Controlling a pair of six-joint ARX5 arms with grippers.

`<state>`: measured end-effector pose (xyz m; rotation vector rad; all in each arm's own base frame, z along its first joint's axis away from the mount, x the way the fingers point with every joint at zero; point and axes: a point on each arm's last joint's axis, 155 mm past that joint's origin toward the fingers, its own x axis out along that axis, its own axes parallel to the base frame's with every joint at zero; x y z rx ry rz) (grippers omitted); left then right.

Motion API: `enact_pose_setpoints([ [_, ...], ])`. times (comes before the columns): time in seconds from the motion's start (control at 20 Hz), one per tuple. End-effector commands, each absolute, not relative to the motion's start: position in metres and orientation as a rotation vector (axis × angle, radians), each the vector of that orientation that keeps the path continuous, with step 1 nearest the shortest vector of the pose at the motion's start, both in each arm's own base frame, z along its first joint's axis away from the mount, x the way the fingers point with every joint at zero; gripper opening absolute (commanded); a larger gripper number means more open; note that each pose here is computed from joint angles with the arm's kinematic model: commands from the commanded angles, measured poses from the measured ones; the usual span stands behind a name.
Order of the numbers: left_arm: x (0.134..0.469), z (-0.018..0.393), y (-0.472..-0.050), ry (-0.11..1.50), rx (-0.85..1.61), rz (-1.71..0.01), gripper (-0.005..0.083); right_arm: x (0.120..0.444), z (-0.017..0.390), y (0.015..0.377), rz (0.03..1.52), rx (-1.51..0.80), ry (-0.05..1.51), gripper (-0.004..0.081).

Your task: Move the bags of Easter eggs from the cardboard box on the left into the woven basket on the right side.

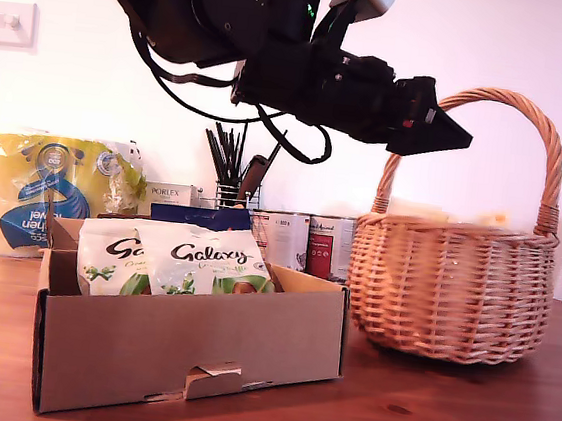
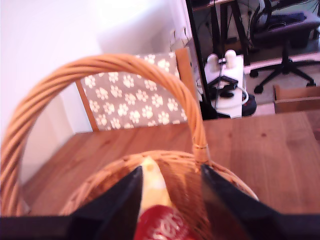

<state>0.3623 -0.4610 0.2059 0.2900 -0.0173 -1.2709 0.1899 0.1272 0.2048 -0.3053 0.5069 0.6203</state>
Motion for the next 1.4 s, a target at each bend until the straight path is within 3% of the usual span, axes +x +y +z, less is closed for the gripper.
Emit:
enact_pose_setpoints([
  [0.0,0.354,0.236,-0.454,-0.051,0.29,-1.269,0.0115,0.19,0.209,0.127,0.619,-0.298,0.494,-0.0012],
  [0.1,0.347,0.249,-0.445,-0.015,0.296,-1.26,-0.0029,0.19,0.209,0.127,0.619,-0.299,0.496,-0.0012],
  [0.3,0.339,0.26,-0.409,0.129,0.315,-1.221,-0.002,0.19,0.209,0.127,0.62,-0.301,0.494,-0.0012],
  [0.5,0.326,0.229,-0.362,0.359,0.354,-1.188,-0.002,0.19,0.209,0.127,0.62,-0.304,0.491,-0.0012],
  [0.85,0.293,0.183,-0.291,0.379,0.256,-1.016,-0.002,0.187,0.213,0.138,0.68,-0.288,0.473,-0.0012],
  [1.15,0.296,0.131,-0.24,0.472,0.204,-0.862,-0.002,0.19,0.209,0.14,0.685,-0.304,0.487,-0.0012],
  [1.25,0.3,0.119,-0.228,0.524,0.206,-0.824,0.0064,0.19,0.209,0.14,0.685,-0.304,0.487,-0.0012],
  [1.35,0.309,0.116,-0.215,0.534,0.204,-0.774,0.035,0.19,0.209,0.14,0.685,-0.304,0.487,-0.0012],
])
